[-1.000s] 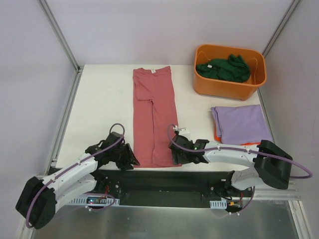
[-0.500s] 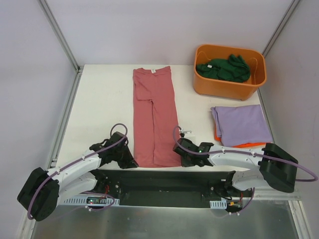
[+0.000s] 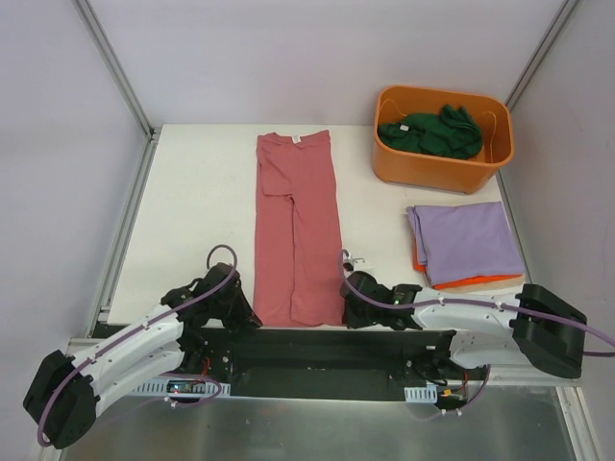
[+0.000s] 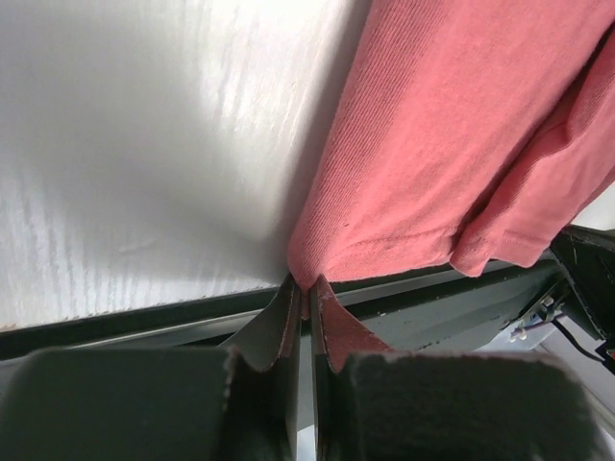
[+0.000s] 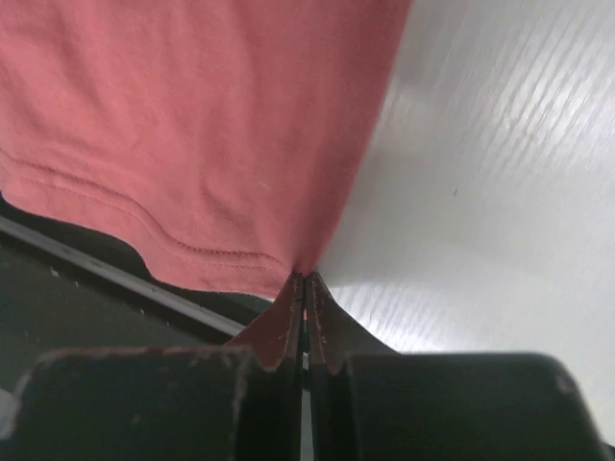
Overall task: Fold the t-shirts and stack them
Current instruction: Grab the bottom of the folded rectangular tshirt with both arms, then fold the folded rectangular tshirt in 1/3 of the way
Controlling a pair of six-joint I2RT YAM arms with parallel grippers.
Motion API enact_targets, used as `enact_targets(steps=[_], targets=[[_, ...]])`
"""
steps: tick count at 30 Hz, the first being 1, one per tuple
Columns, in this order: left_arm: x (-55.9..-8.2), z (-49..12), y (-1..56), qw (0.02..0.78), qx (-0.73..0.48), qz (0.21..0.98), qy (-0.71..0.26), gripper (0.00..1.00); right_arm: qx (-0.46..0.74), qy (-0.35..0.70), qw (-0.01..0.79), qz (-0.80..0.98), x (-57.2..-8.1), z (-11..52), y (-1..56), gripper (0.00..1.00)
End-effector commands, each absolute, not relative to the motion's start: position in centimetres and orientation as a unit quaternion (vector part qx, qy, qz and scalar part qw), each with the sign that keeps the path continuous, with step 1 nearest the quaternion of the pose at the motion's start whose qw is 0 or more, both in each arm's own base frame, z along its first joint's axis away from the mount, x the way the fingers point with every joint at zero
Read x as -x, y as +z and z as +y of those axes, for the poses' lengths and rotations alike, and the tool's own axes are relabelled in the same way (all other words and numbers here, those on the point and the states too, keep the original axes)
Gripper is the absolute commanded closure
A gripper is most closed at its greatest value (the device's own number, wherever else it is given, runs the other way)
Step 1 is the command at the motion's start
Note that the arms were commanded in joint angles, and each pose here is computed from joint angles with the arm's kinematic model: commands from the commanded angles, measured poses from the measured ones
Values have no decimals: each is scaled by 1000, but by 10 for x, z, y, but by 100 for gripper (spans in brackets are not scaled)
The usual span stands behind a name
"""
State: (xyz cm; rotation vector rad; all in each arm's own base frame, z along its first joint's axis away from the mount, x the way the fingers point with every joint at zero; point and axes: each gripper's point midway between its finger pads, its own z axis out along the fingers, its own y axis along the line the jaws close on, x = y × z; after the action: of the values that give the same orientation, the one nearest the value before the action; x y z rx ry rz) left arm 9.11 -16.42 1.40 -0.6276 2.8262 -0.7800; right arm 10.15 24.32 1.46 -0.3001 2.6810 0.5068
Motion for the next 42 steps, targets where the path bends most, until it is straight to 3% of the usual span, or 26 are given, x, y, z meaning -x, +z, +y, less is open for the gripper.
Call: enact_targets(steps=[1,9,22,30,42], targets=[[-72,-148,6,55,230,945,-225,100,132,208,191,950,-84,238,19,100],[-114,-158,54,154,222,926,-262,100,134,225,273,926,-119,249,61,100],[-234,-155,139,327,217,908,-147,100,143,213,381,888,-240,278,140,100],[-308,-150,155,341,231,900,-140,100,148,199,404,880,-314,290,163,100],[-403,-161,130,323,206,914,-136,100,132,180,402,888,-412,287,141,99]])
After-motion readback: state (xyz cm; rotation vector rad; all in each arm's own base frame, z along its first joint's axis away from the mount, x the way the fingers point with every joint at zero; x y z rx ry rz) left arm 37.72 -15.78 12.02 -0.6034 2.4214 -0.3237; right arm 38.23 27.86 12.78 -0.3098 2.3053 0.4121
